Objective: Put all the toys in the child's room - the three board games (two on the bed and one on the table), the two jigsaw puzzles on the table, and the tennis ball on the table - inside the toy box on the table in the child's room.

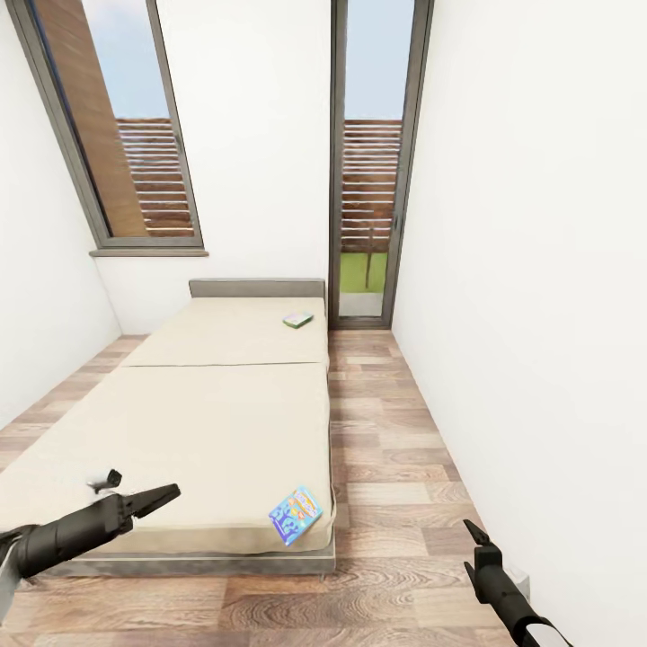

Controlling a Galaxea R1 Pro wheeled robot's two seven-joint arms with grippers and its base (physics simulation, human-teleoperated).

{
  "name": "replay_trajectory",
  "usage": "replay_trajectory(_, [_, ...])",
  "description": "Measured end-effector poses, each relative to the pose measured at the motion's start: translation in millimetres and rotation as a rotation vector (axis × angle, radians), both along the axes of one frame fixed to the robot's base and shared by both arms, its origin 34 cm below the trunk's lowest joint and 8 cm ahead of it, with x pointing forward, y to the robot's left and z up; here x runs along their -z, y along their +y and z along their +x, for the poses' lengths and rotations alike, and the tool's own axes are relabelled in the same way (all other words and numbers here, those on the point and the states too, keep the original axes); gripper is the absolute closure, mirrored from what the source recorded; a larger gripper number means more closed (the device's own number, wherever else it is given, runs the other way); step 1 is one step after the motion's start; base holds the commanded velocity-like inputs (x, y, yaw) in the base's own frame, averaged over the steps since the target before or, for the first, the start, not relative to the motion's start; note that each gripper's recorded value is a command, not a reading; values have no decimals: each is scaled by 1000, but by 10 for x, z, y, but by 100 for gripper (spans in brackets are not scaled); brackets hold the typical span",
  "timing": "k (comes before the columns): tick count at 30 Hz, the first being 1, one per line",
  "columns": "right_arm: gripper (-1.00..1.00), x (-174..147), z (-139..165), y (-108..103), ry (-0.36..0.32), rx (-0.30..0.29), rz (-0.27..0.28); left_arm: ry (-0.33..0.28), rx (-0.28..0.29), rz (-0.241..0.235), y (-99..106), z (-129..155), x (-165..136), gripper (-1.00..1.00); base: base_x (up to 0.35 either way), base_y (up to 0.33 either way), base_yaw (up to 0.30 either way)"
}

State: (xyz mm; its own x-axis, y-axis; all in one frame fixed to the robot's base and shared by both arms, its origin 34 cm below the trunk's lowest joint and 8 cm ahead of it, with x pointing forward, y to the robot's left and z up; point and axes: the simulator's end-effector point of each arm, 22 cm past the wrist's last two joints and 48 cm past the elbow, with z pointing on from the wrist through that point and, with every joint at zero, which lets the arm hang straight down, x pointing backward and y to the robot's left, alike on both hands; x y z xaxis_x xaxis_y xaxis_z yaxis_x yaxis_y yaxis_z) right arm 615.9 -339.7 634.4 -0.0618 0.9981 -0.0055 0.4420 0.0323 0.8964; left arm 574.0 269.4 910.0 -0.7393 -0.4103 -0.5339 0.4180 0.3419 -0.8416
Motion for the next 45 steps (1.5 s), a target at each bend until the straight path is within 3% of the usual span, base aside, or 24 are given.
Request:
replay_trajectory(5, [-100,0,0,0,0,0,0,159,-104,55,39,154,663,-100,0,0,0])
replay_trajectory(13, [-100,0,0,0,0,0,0,243,-210,107,41,321,1377,-100,0,0,0])
replay_trajectory(16, [-100,0,0,1,0,0,0,284,-222,176,-51,260,1784,-100,0,0,0])
replay_trajectory(19, [-100,0,0,0,0,0,0,290,-220,228,-111,235,1960,-100,0,0,0])
replay_trajectory(26, [-100,0,0,2,0,0,0,299,-213,271,-168,200,2106,-100,0,0,0])
replay_trajectory(38, [-100,0,0,3,0,0,0,300,-192,288,-317,175,2174,-100,0,0,0])
replay_trajectory(45, [-100,0,0,0,0,0,0,321,-234,367,-363,208,2363,-100,0,0,0])
